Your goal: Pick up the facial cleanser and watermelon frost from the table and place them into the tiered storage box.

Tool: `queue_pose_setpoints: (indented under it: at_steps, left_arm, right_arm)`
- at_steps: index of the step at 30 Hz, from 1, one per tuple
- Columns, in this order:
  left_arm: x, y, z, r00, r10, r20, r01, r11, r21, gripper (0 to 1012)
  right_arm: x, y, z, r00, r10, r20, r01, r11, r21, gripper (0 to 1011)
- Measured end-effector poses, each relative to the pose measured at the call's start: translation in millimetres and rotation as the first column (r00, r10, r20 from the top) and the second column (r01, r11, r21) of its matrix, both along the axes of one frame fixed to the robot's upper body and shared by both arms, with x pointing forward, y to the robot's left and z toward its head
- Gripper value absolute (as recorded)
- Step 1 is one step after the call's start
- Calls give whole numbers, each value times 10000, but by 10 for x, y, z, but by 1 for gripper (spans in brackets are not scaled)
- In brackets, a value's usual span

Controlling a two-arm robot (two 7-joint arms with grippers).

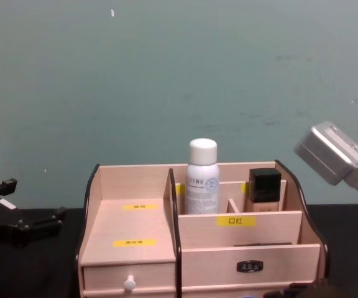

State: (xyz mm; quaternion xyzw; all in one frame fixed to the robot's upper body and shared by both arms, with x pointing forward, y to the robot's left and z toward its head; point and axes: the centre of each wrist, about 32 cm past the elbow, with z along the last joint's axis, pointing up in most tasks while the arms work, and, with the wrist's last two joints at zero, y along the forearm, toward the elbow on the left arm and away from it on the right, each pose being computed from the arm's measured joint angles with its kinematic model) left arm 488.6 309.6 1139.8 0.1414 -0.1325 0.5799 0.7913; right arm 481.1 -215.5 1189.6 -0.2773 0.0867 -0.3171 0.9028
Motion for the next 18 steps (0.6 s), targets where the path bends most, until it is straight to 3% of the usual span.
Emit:
queue_pose_setpoints:
  at_steps: [9, 18]
  left_arm:
    - [0, 0, 0, 10000, 0, 0, 0, 10000, 0, 1010]
    - [0, 0, 0, 10000, 0, -1, 0, 10000, 0, 1010]
  right_arm:
    - [-3, -1, 1, 10000, 3, -3, -3, 10000, 1, 967]
    - [-5, -3, 3, 10000, -7, -5, 7, 10000, 5, 738]
